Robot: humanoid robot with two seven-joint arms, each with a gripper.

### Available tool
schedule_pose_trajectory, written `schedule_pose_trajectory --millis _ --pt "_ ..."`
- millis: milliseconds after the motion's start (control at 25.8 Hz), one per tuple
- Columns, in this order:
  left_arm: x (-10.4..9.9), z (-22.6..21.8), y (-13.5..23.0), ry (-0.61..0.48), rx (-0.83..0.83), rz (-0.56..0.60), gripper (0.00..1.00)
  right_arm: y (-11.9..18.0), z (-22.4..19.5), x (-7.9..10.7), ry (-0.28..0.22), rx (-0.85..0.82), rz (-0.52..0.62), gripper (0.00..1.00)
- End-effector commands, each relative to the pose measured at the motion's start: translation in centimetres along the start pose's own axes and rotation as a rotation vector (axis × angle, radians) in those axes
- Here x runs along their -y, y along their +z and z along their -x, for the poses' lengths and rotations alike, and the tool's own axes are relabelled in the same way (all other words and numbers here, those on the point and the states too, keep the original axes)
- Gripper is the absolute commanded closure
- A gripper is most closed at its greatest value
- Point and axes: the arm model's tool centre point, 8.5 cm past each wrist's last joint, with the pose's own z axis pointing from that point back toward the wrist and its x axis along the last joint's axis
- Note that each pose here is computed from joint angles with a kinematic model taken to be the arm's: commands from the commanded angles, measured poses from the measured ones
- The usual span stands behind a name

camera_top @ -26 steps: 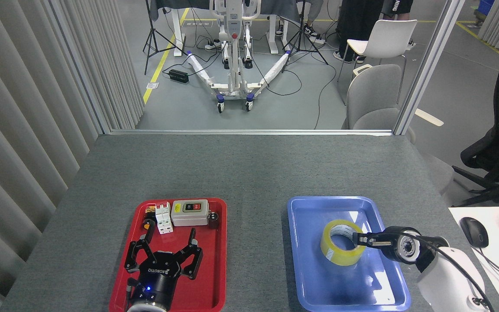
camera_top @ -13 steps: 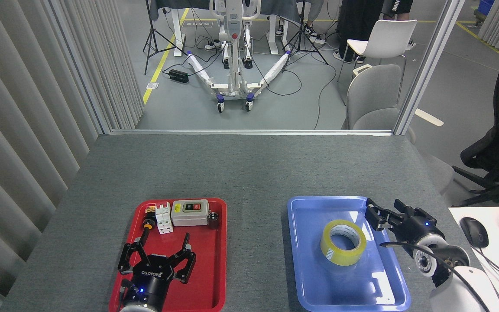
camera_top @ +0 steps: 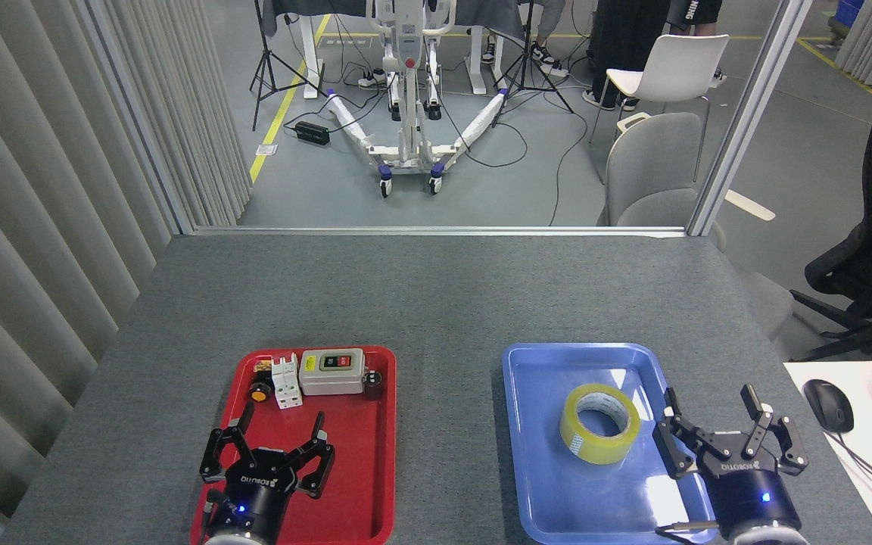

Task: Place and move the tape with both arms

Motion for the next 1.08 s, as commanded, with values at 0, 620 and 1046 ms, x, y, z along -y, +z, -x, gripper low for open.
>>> schedule_pose_trajectory --millis 0,620,1046 --pt "-0.1 0.1 -0.1 0.002 -0.011 -0.005 0.00 2.1 0.2 -1.1 -0.037 0.007 -0.028 0.00" --pt "-0.4 3.1 -1.8 0.103 -0.009 -0.025 0.00 2.2 0.8 -2.4 -0.098 0.080 -0.005 0.00" --pt "-0.1 3.5 -1.6 0.096 -0.021 -0.020 0.00 2.3 0.2 -3.2 -0.121 0.068 -0.030 0.00"
